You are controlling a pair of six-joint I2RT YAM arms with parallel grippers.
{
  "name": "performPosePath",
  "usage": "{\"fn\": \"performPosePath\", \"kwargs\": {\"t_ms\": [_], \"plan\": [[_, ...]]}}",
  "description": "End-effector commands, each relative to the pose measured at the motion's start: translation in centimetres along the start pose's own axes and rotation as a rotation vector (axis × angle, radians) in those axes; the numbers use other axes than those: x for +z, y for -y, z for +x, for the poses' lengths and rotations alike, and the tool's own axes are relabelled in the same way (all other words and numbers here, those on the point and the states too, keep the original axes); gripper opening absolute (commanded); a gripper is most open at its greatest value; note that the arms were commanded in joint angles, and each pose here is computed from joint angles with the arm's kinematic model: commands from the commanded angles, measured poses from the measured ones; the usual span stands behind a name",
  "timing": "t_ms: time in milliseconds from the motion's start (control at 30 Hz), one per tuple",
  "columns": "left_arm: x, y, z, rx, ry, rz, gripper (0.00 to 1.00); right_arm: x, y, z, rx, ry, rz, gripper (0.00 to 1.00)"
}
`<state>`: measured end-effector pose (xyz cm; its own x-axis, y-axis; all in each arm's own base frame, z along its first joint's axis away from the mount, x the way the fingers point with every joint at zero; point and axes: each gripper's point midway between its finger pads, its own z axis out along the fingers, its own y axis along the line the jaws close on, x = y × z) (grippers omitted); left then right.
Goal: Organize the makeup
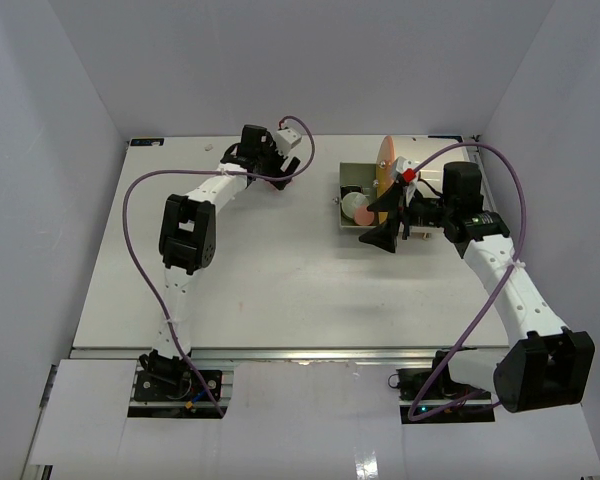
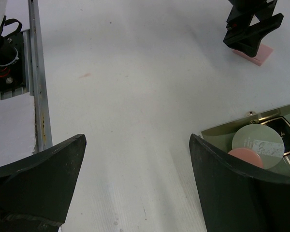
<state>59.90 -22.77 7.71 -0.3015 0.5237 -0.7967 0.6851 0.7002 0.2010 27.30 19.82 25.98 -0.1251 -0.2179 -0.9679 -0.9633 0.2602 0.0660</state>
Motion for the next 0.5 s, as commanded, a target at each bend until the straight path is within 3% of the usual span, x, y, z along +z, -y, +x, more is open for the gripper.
{"fn": "performPosePath", "kwargs": {"t_ms": [0, 267, 467], "plan": [[0.6, 0.1, -0.2, 0.071, 0.060, 0.114, 0.97, 0.2, 0.3, 0.1, -0.003, 0.014, -0.017, 0.93], [1.8, -0.8, 1.2, 0.047, 0.065, 0.129, 0.96, 0.1, 0.8, 0.5, 0.011, 0.010, -0.009, 0.93], [2.0, 0.7, 3.0, 0.013, 0.033, 0.187, 0.90, -0.1, 1.0, 0.6, 0.015, 0.013, -0.005, 0.93]]}}
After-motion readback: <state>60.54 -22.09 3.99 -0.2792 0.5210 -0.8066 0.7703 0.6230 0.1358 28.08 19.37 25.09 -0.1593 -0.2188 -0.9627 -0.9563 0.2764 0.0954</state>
